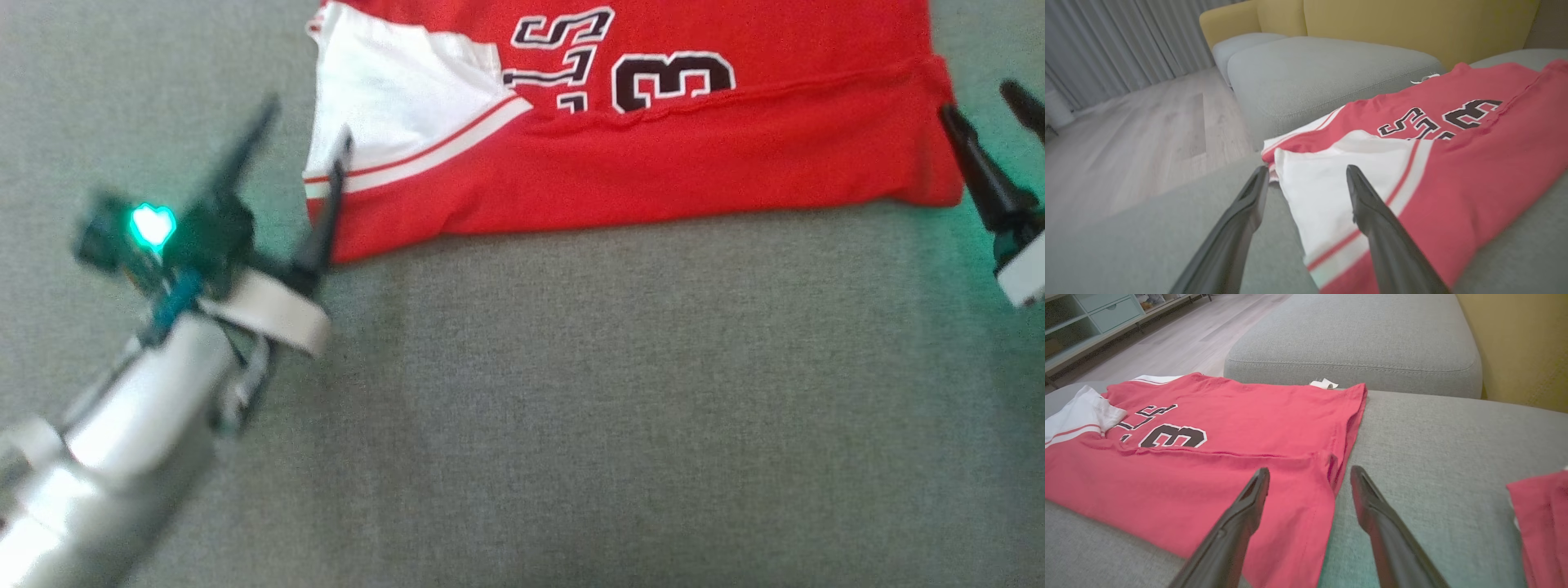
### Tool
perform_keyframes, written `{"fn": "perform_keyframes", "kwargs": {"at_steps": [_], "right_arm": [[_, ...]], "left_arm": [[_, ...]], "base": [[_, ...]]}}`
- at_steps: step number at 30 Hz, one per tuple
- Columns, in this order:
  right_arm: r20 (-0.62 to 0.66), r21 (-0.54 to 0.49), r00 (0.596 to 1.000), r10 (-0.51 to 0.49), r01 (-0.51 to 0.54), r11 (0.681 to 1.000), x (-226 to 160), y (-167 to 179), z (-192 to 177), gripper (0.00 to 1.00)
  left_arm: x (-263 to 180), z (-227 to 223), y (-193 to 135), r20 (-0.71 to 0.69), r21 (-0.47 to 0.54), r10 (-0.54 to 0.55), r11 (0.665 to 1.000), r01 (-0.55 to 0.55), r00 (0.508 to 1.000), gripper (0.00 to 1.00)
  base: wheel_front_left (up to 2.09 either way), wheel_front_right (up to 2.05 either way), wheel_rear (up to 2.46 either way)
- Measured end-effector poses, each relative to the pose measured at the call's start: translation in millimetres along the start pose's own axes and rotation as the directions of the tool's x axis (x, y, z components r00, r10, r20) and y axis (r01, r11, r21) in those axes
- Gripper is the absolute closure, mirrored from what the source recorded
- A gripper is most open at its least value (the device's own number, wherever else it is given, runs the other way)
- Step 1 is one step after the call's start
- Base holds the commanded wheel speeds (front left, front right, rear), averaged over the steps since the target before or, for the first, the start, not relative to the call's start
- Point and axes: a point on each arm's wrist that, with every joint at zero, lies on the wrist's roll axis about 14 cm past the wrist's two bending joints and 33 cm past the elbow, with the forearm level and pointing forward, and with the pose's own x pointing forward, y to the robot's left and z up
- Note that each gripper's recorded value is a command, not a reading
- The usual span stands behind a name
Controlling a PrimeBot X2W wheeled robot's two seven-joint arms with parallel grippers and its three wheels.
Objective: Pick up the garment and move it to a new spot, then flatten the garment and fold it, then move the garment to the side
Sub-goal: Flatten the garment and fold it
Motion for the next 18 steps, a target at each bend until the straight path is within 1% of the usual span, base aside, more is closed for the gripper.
{"fn": "perform_keyframes", "kwargs": {"at_steps": [3, 5, 8, 9, 13, 18], "right_arm": [[0.010, 0.002, 1.000, -0.018, 0.018, 1.000, -13.8, -1.3, 0.0, 0.00], [0.014, 0.009, 0.999, -0.030, 0.030, 1.000, -22.2, -1.6, -2.0, 0.00], [0.026, 0.029, 0.999, -0.039, 0.038, 0.999, -28.7, 1.6, -3.0, 0.00], [0.042, 0.044, 0.998, -0.041, 0.039, 0.998, -29.6, 4.2, -1.3, 0.00], [0.040, 0.056, 0.998, -0.044, 0.042, 0.998, -33.1, 7.2, -8.6, 0.00], [0.028, 0.071, 0.998, -0.053, 0.051, 0.996, -38.6, 6.7, -17.7, 0.00]], "left_arm": [[-20.7, -9.3, -21.2, -0.031, -0.170, 0.040, 0.984, -0.045, 0.999, 0.00], [-30.9, -15.6, -28.0, -0.061, -0.268, 0.076, 0.959, -0.090, 0.995, 0.00], [-44.0, -35.4, -35.5, -0.137, -0.344, 0.103, 0.928, -0.145, 0.985, 0.00], [-47.8, -48.4, -38.2, -0.190, -0.364, 0.104, 0.916, -0.169, 0.976, 0.00], [-46.8, -61.3, -45.6, -0.260, -0.389, 0.087, 0.902, -0.186, 0.962, 0.00], [-45.2, -72.4, -55.3, -0.329, -0.390, 0.041, 0.904, -0.176, 0.943, 0.00]], "base": [[0.00, 0.00, 0.00], [0.00, 0.00, 0.00], [0.00, 0.00, 0.00], [0.00, 0.00, 0.00], [0.00, 0.00, 0.00], [0.00, 0.00, 0.00]]}}
